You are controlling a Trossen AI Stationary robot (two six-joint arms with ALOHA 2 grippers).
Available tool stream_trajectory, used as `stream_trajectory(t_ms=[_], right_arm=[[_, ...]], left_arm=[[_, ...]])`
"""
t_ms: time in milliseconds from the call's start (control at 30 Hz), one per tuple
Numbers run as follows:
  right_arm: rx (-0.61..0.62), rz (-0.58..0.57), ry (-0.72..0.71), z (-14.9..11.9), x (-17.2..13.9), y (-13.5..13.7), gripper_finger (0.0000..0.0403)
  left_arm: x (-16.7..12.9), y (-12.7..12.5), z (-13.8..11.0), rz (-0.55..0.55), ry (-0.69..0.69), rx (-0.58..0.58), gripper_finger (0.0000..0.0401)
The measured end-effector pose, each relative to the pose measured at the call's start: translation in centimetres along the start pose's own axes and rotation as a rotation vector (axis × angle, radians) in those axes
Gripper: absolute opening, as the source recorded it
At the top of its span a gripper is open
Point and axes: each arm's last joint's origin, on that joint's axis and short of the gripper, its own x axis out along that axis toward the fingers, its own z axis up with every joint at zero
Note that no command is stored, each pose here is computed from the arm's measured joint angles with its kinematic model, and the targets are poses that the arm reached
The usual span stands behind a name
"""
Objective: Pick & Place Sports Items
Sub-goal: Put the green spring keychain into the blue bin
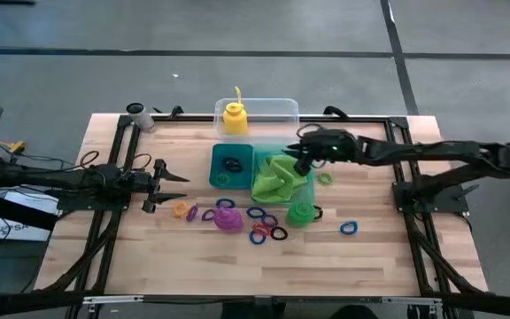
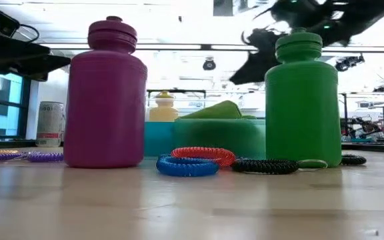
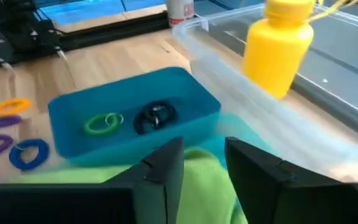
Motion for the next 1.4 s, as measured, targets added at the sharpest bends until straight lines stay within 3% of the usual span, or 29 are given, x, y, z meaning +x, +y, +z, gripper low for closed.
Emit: stream_trajectory(t_ms=[433, 700, 1400], right_arm=[[0.064, -0.124, 0.060, -5.9, -4.1, 1.2, 0.0087], [0.105, -0.114, 0.178, -9.5, -5.1, 1.6, 0.0087], [-0.034, -0.105, 0.371, -11.9, -5.8, 1.8, 0.0087]], left_arm=[[0.0, 0.0, 0.0, 0.000, 0.000, 0.000, 0.0236], [0.0, 0.0, 0.0, 0.000, 0.000, 0.000, 0.0236], [0.0, 0.0, 0.0, 0.000, -0.001, 0.000, 0.0236]])
